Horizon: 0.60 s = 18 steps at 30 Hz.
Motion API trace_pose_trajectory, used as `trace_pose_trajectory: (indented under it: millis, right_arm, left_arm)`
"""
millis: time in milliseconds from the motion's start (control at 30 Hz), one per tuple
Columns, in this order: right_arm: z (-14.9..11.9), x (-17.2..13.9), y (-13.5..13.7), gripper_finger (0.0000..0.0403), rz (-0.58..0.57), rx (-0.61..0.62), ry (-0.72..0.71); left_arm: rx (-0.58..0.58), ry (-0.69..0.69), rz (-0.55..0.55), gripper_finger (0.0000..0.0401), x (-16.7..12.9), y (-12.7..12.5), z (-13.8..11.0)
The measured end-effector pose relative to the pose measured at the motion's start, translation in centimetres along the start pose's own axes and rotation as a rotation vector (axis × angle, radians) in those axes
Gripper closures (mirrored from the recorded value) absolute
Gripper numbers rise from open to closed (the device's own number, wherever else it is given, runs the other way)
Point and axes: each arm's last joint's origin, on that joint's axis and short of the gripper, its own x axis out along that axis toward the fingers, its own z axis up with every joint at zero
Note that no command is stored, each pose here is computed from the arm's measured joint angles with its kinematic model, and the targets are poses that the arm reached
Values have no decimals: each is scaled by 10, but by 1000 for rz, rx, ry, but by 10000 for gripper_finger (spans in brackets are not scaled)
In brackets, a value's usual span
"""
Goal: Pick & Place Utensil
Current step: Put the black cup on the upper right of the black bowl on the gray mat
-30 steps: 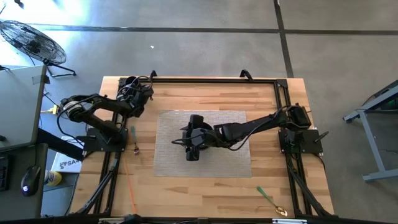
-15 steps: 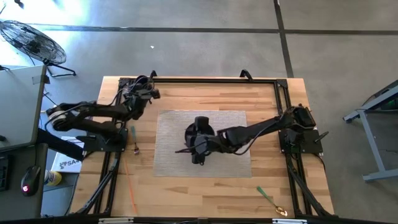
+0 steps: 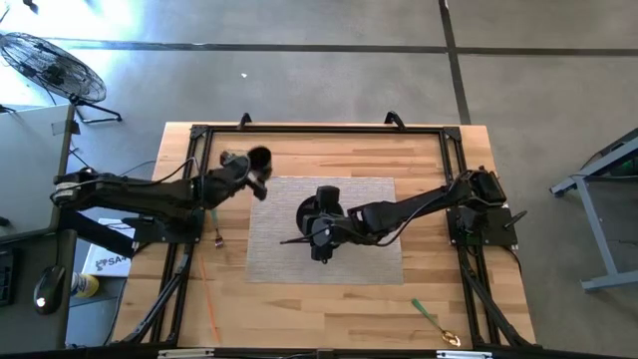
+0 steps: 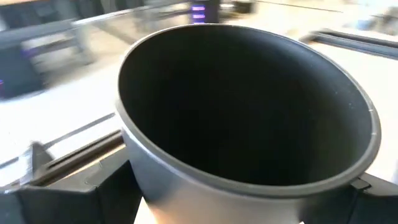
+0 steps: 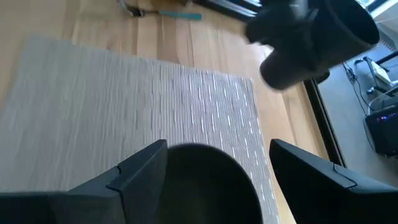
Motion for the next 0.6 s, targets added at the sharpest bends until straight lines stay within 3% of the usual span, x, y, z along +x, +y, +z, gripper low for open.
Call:
trace_pose_trajectory:
  millis: [267, 433, 600]
  right_arm:
    - [8, 5, -3, 125, 56, 43, -83]
    - [5, 23, 7, 110, 107, 22, -109]
    - [8, 30, 3, 83, 93, 29, -149]
  left_arm:
    - [154, 71, -292, 73, -36, -31, -14]
    - [175, 109, -414, 73, -52, -43, -22]
    - [123, 129, -488, 73, -69, -50, -37]
